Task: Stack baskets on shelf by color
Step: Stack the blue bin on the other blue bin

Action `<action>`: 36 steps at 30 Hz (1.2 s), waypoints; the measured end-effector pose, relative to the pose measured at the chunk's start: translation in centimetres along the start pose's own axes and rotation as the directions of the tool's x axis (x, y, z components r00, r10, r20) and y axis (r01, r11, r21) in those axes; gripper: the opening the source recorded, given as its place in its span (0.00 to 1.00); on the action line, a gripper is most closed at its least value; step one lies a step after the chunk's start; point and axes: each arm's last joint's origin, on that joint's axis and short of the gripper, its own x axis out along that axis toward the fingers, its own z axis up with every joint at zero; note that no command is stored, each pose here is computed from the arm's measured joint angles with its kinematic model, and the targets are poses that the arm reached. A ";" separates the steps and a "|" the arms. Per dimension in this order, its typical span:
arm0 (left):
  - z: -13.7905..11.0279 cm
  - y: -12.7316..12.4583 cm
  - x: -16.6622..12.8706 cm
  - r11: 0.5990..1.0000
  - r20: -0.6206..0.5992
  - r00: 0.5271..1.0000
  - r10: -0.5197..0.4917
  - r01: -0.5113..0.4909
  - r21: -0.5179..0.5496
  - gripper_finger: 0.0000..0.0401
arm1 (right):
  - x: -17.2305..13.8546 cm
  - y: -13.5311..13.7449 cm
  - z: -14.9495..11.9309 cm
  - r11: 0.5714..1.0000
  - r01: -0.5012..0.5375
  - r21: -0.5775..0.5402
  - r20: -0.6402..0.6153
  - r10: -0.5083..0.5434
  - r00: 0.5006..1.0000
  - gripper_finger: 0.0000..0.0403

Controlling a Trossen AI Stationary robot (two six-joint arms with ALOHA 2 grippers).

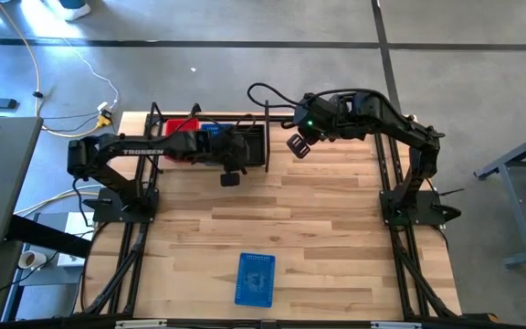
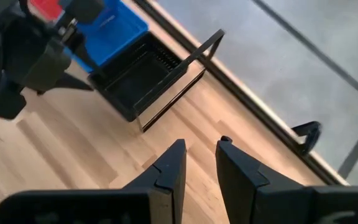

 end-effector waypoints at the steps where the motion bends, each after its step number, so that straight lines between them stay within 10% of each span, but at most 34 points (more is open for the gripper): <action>1: 0.2 0.1 -0.3 1.000 -0.006 1.000 -0.003 0.003 0.001 0.31 | 0.0 0.0 0.0 1.000 -0.009 0.003 -0.005 0.009 1.000 0.19; 24: -1.5 -0.3 -12.1 0.952 0.049 0.984 -0.173 0.180 -0.248 0.29 | -0.2 8.4 -5.1 0.966 -0.251 -0.058 -0.165 0.239 0.957 0.19; 36: -6.1 -4.5 -13.0 0.910 0.059 0.973 -0.224 0.230 -0.343 0.29 | 0.5 16.0 -9.2 0.831 -0.545 -0.113 -0.121 0.533 0.837 0.19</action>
